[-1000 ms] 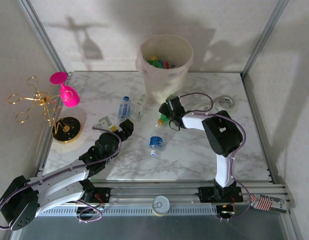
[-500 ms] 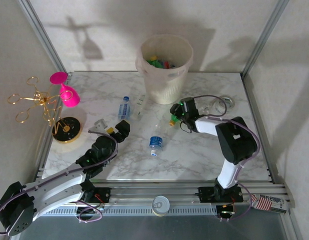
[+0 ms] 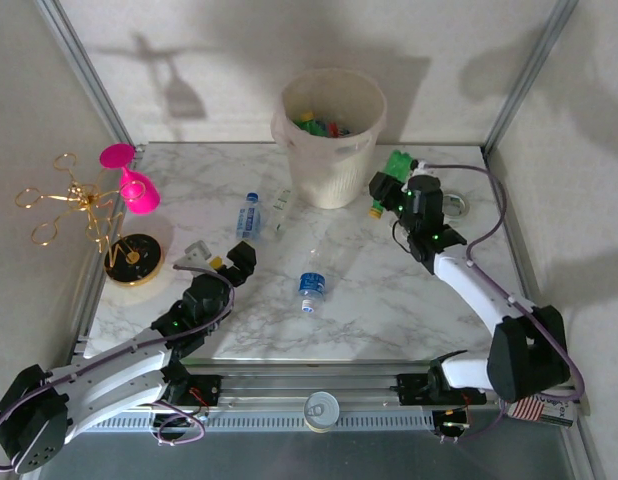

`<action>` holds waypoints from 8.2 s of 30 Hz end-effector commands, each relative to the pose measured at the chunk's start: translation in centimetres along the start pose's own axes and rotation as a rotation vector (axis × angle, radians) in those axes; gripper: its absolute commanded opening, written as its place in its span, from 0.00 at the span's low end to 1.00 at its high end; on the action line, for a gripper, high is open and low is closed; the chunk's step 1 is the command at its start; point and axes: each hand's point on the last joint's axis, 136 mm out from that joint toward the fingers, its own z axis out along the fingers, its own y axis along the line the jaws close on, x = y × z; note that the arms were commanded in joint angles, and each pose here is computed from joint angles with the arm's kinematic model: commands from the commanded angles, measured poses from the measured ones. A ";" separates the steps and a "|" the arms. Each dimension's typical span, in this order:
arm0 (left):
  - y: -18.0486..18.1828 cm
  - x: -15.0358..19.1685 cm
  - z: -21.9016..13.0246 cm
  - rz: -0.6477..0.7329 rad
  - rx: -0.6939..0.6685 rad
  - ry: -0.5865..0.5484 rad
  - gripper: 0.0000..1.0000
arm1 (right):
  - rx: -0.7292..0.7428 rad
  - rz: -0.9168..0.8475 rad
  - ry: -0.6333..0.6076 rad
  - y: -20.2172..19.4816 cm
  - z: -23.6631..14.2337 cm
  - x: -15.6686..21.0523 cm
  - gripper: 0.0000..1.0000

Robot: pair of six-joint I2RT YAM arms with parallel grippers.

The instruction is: Put the plastic bottles in the bin

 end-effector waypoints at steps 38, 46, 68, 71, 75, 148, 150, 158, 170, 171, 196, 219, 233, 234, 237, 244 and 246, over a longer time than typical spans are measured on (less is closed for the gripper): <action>5.3 3.2 0.9 0.038 -0.099 0.127 1.00 | -0.289 -0.228 -0.068 14.1 14.2 -12.1 0.89; 4.4 2.8 1.2 0.033 -0.081 0.122 1.00 | -0.265 -0.336 -0.093 16.0 9.4 -12.3 0.91; 0.8 1.3 3.5 0.035 -0.021 0.106 1.00 | -0.207 -0.090 0.405 10.6 -4.4 13.4 0.99; 0.9 1.3 3.6 0.033 -0.024 0.114 1.00 | -0.100 -0.062 0.502 8.2 -4.9 17.8 0.99; 1.0 2.0 3.9 0.035 -0.030 0.143 1.00 | 0.035 -0.033 0.581 4.9 -5.6 22.2 0.99; 4.1 0.0 1.7 0.030 -0.097 0.072 0.99 | -0.293 -0.337 -0.158 18.8 0.6 -7.6 0.59; 4.4 -0.2 1.4 0.027 -0.100 0.064 1.00 | -0.277 -0.335 -0.163 18.5 2.3 -8.9 0.59; 5.3 -0.9 0.2 0.017 -0.110 0.037 1.00 | -0.200 -0.282 -0.070 14.9 11.2 -9.9 0.59; 6.4 -1.6 -0.7 -0.008 -0.123 0.003 1.00 | -0.206 -0.223 0.016 13.3 15.0 -8.0 0.79; 6.4 -1.6 -0.7 -0.008 -0.123 0.000 1.00 | -0.206 -0.225 0.009 13.4 14.8 -8.3 0.86; 2.5 -3.7 4.0 0.134 -0.139 0.040 1.00 | -0.283 -0.215 -0.028 9.7 -1.7 -4.5 0.99; 5.2 1.7 15.7 0.419 -0.306 0.438 0.98 | -0.264 -0.041 0.154 2.6 -5.7 8.5 0.99; 8.8 4.2 18.7 0.457 -0.408 0.514 0.89 | -0.242 -0.041 0.152 1.8 -6.3 9.0 0.99; 9.1 4.3 18.8 0.459 -0.416 0.520 0.87 | -0.242 -0.043 0.152 1.8 -6.4 9.0 0.99; 9.6 4.8 19.1 0.463 -0.426 0.533 0.85 | -0.233 -0.044 0.149 1.7 -6.4 8.9 0.99; 9.4 4.3 19.1 0.454 -0.423 0.512 0.66 | -0.230 -0.043 0.145 1.7 -6.5 8.7 0.99; 8.8 3.8 19.0 0.447 -0.411 0.493 0.61 | -0.231 -0.043 0.146 1.7 -6.5 8.8 0.99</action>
